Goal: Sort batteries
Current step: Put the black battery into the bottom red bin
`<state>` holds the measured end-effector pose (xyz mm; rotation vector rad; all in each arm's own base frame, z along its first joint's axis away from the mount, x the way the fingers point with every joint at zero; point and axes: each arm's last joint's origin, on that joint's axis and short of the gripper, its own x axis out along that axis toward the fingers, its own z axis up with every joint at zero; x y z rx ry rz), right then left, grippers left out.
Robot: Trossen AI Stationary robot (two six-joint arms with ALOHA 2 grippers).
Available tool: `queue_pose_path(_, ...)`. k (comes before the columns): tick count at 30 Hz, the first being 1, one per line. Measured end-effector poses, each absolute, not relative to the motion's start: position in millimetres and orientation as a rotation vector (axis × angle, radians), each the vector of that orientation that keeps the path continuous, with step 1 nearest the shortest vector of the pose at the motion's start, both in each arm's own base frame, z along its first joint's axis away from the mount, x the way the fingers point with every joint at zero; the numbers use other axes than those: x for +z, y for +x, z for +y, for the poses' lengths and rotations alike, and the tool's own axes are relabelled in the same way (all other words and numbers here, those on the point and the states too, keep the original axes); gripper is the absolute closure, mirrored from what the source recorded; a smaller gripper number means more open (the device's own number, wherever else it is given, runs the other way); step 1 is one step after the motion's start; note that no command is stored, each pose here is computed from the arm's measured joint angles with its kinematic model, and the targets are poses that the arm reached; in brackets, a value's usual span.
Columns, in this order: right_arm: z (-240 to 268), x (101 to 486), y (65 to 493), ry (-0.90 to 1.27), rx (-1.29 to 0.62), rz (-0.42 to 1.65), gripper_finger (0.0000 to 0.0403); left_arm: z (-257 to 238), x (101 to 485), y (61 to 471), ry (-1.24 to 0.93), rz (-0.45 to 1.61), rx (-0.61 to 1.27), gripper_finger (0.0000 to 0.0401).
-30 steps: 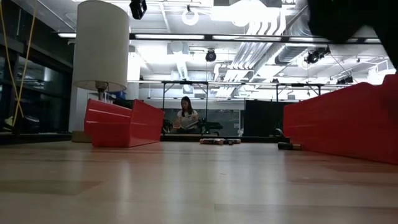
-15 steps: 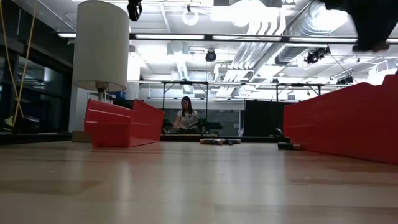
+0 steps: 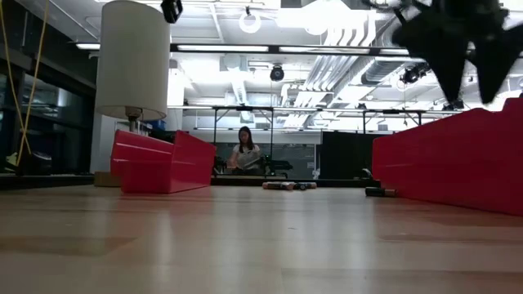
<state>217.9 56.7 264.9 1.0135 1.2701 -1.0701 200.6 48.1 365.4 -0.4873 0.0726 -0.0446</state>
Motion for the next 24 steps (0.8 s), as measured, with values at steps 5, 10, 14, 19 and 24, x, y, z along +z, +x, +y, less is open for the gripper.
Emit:
queue_pose_path(5,40.8,316.4,218.5,1.04,-1.053,1.027,0.0151,47.2,366.0,184.5,-0.5,0.116,-0.053,0.0266)
queue_pose_path(10,-0.1,354.1,231.4,0.979,-1.008,0.792,0.015,47.4,365.6,182.6,-0.44,0.122,-0.043,0.0266)
queue_pose_path(14,-48.1,354.8,254.8,0.907,-0.838,0.783,0.0149,52.5,363.1,189.5,-0.43,0.12,-0.021,0.0266)
queue_pose_path(19,-104.1,317.3,288.1,0.717,-0.578,0.977,0.0149,60.9,357.3,197.1,-0.442,0.131,0.068,0.0266)
queue_pose_path(24,-122.9,259.8,308.3,0.487,-0.351,1.304,0.0149,67.3,354.7,201.6,-0.496,0.116,0.155,0.0266)
